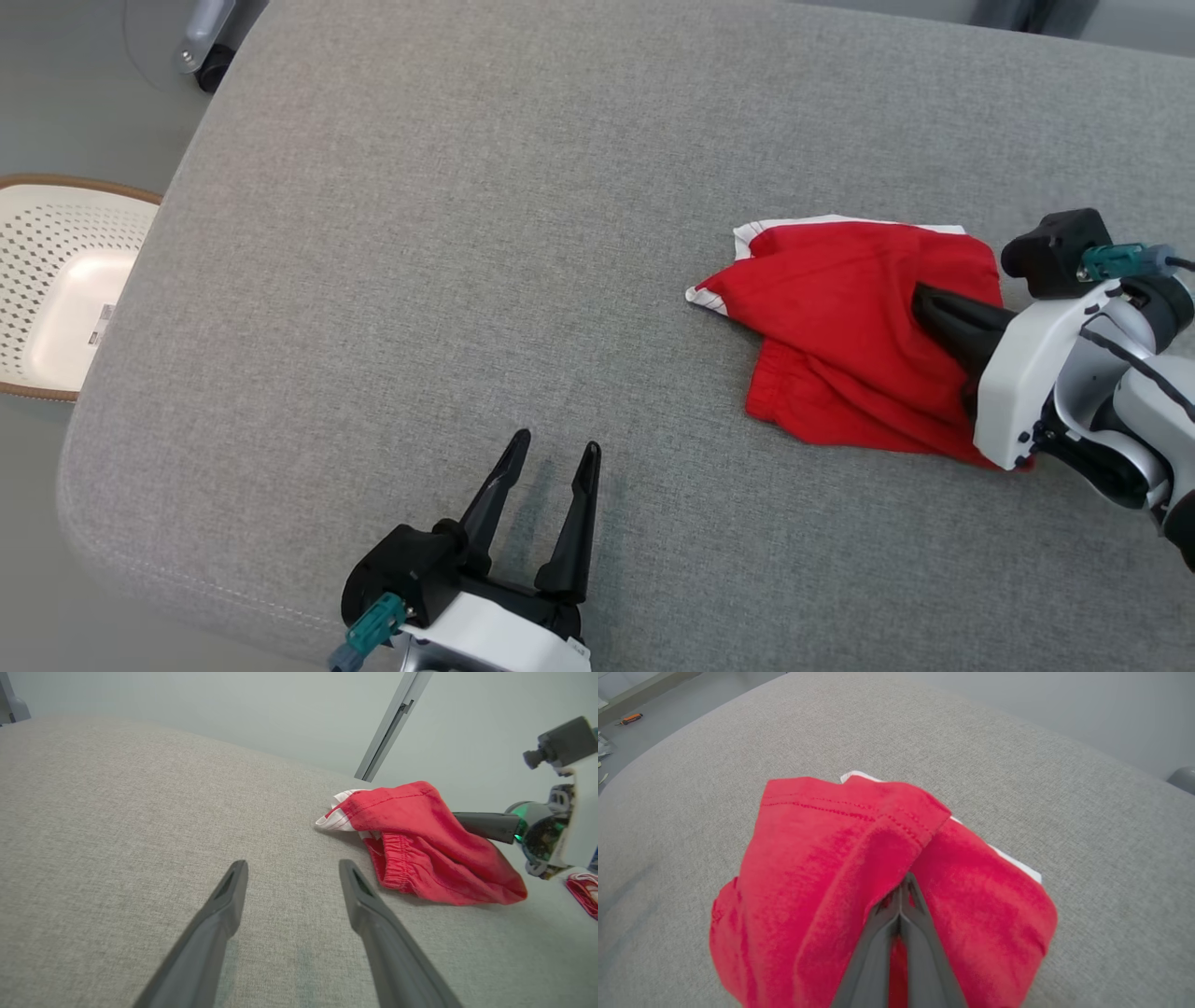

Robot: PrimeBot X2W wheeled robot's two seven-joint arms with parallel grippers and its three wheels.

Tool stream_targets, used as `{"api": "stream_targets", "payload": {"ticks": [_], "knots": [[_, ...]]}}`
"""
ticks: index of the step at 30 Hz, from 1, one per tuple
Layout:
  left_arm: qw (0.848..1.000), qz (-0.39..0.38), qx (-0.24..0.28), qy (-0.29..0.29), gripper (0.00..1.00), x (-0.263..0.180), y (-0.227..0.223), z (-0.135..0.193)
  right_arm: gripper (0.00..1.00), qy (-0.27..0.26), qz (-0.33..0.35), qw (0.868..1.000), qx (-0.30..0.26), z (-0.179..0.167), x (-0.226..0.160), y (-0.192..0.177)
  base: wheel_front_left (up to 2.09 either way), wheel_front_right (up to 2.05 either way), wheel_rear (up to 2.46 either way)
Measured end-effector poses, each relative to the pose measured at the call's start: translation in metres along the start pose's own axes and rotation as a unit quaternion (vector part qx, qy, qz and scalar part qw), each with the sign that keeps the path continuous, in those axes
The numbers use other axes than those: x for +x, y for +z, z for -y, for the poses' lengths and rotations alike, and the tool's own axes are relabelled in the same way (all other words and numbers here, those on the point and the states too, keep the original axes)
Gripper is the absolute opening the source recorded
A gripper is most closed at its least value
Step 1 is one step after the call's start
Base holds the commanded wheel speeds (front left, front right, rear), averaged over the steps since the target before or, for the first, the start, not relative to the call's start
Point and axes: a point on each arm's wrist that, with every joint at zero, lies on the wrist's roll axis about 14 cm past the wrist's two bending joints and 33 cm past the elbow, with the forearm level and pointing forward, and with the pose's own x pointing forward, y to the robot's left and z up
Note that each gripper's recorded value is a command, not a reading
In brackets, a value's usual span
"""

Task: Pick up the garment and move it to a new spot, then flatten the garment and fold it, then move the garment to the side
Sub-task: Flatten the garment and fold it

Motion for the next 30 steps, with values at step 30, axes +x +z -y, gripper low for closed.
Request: {"api": "stream_targets", "payload": {"ticks": [30], "knots": [[1.000,0.019,0.002,0.012,1.00,-0.016,0.010,-0.007,0.00,0.100,-0.029,0.995,0.012,-0.094,-0.009,-0.025,0.00,0.00,0.00]]}}
